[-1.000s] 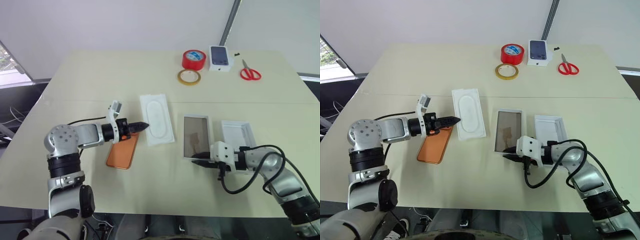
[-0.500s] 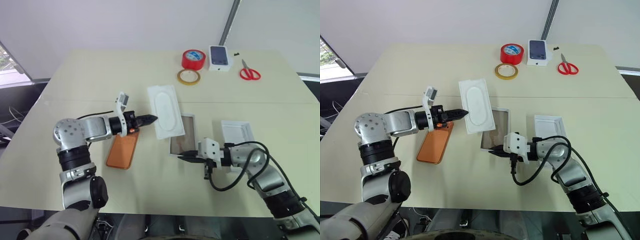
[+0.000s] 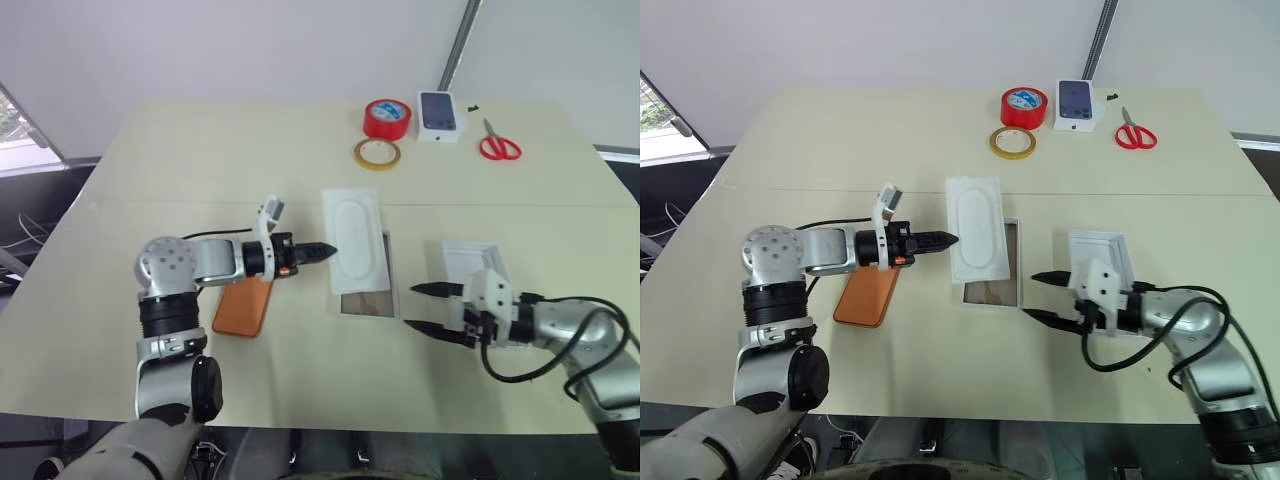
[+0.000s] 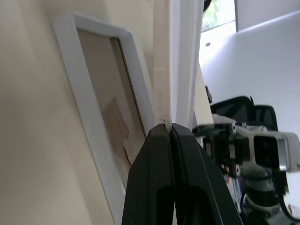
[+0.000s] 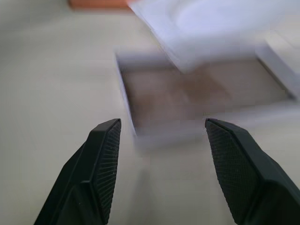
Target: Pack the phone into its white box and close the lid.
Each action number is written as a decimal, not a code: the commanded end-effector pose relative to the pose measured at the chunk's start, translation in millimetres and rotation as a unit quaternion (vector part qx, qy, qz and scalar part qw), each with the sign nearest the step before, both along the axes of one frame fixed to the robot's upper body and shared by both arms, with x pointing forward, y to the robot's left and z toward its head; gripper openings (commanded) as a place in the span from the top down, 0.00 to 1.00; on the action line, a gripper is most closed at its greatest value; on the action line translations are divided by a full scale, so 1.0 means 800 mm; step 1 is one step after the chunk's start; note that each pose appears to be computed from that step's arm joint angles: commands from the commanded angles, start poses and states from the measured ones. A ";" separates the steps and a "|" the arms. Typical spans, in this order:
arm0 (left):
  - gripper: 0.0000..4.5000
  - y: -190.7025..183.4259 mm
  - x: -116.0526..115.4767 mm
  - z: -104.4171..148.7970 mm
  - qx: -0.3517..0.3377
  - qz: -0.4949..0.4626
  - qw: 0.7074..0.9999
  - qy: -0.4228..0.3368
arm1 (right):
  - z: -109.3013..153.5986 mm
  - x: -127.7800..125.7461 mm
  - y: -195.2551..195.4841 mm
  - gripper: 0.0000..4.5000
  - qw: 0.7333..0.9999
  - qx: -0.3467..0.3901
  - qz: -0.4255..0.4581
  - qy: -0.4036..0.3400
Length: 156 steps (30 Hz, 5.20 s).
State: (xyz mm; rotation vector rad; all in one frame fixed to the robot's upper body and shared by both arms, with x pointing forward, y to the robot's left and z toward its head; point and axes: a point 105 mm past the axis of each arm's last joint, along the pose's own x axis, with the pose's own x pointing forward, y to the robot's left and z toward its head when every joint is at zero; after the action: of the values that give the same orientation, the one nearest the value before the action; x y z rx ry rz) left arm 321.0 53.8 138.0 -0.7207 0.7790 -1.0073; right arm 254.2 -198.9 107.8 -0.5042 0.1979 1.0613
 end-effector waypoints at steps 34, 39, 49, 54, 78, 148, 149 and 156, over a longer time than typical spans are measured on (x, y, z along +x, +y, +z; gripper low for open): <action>0.24 0.104 0.017 0.011 0.182 0.062 0.880 -0.435 | -0.012 0.082 0.108 0.99 0.997 -0.054 0.007 -0.054; 0.24 0.099 0.015 0.008 0.182 0.069 0.879 -0.435 | -0.030 0.063 0.093 0.99 0.992 -0.114 0.049 -0.018; 0.24 0.098 0.015 0.000 0.187 0.067 0.892 -0.406 | -0.021 0.059 0.114 0.99 0.994 -0.089 0.059 -0.032; 0.24 0.117 0.019 0.002 0.194 0.076 0.913 -0.351 | 0.023 0.086 0.122 0.99 0.993 -0.033 0.014 -0.109; 0.24 0.220 -0.054 -0.047 0.194 0.024 0.981 0.011 | -0.027 0.078 0.296 0.99 0.972 -0.127 0.193 -0.030; 1.00 0.101 0.003 0.024 -0.134 0.080 0.988 -0.023 | -0.017 0.008 0.109 0.86 0.984 -0.056 0.169 -0.028; 1.00 0.100 0.003 0.024 -0.133 0.079 0.988 -0.023 | -0.017 0.008 0.110 0.86 0.984 -0.055 0.169 -0.028; 1.00 0.095 0.001 0.025 -0.137 0.076 0.987 -0.023 | -0.019 0.014 0.111 0.86 0.984 -0.060 0.167 -0.033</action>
State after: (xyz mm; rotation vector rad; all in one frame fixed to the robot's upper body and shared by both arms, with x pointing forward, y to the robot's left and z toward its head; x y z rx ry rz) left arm 321.8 132.4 137.4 -0.9982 0.6116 -0.9375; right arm 264.1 -113.1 88.9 -0.6763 0.1552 1.3588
